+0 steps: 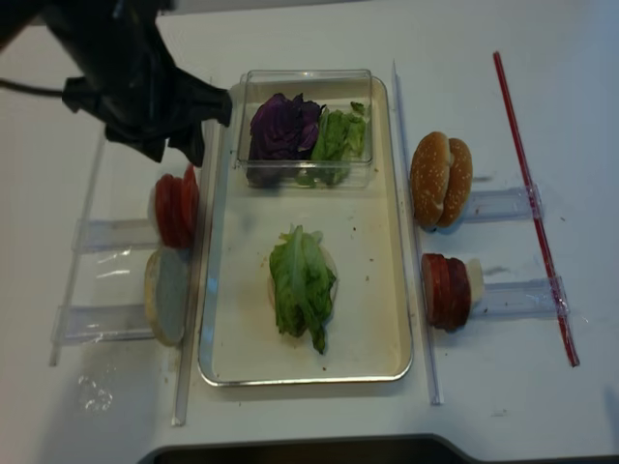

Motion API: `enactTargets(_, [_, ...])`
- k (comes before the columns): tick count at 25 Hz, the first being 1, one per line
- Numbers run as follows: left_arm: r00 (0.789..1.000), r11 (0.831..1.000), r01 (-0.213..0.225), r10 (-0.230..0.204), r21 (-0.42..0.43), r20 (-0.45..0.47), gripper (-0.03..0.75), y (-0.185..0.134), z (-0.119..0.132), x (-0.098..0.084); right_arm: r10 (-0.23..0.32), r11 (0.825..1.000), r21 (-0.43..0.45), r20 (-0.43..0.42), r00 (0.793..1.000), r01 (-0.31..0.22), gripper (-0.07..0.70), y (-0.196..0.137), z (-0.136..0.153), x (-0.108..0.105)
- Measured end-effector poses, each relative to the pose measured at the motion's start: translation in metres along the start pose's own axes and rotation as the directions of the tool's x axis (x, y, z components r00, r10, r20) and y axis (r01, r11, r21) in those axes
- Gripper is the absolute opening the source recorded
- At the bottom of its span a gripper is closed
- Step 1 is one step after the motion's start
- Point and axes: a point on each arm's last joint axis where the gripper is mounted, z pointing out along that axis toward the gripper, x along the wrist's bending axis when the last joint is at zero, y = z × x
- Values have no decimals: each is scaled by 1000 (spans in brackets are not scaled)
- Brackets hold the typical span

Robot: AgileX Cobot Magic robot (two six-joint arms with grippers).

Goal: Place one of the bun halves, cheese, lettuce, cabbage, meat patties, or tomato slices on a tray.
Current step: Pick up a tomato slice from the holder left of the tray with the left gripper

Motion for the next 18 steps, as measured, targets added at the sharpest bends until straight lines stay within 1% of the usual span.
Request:
enactTargets(6, [1000,997,1,1,79,-24,352,11,33,-1,0,1000,0,0,1000,0,524,0,0,0])
enactTargets(11, [999,992,0,4,127,-32,352,14,53,-3,0,1000,0,0,1000,0,524,0,0,0])
enactTargets(18, [999,989,1,5,147,-35,352,20,64,-4,0,1000,0,0,1000,0,524,0,0,0])
